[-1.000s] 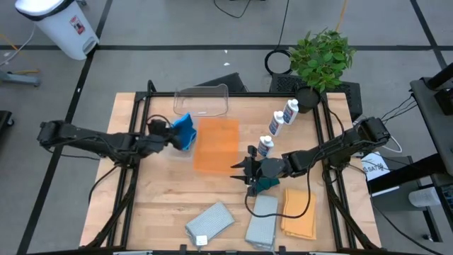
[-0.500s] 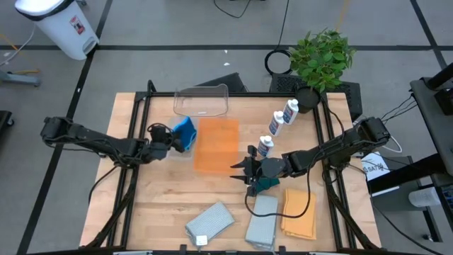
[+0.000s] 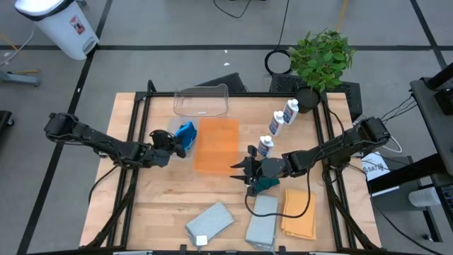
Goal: Pick & Place Kitchen Items
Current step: Put the sponge into the white bin
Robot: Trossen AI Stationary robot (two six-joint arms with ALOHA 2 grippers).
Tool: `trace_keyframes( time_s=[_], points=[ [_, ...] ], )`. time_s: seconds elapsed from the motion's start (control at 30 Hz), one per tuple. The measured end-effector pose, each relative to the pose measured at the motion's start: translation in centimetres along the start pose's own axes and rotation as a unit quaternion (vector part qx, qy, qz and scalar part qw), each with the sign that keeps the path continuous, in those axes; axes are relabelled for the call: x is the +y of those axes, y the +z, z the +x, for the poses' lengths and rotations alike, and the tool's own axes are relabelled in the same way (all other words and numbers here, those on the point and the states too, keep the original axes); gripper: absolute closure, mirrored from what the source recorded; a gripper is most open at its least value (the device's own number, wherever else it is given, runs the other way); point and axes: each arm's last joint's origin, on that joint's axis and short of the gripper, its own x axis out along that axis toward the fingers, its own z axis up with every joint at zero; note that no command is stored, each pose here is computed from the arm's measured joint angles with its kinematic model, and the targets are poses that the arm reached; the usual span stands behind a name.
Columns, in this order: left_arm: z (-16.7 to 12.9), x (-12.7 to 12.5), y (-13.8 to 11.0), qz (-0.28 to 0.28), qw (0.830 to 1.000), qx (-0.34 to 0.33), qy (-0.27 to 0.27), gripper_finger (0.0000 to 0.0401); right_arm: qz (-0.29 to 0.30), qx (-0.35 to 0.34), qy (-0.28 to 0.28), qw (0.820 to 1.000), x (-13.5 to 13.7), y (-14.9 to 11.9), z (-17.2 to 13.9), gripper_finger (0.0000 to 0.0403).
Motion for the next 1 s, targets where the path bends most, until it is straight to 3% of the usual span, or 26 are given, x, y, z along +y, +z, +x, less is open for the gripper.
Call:
trace_keyframes(
  time_s=[0.23,0.67,1.0],
  points=[
    [0.35,0.16,-0.32,0.004,1.000,-0.006,0.018,0.0312,0.000,0.000,0.000,1.000,-0.01,0.00,0.00,0.0273],
    [0.46,0.21,-0.25,0.060,0.998,0.005,0.014,0.0175,0.000,0.000,0.000,1.000,-0.01,-0.01,0.00,0.0273],
    [0.46,-0.08,-0.07,0.129,0.992,0.002,0.005,0.0146,-0.001,0.003,0.000,1.000,-0.01,-0.06,0.00,0.0273]
  ],
)
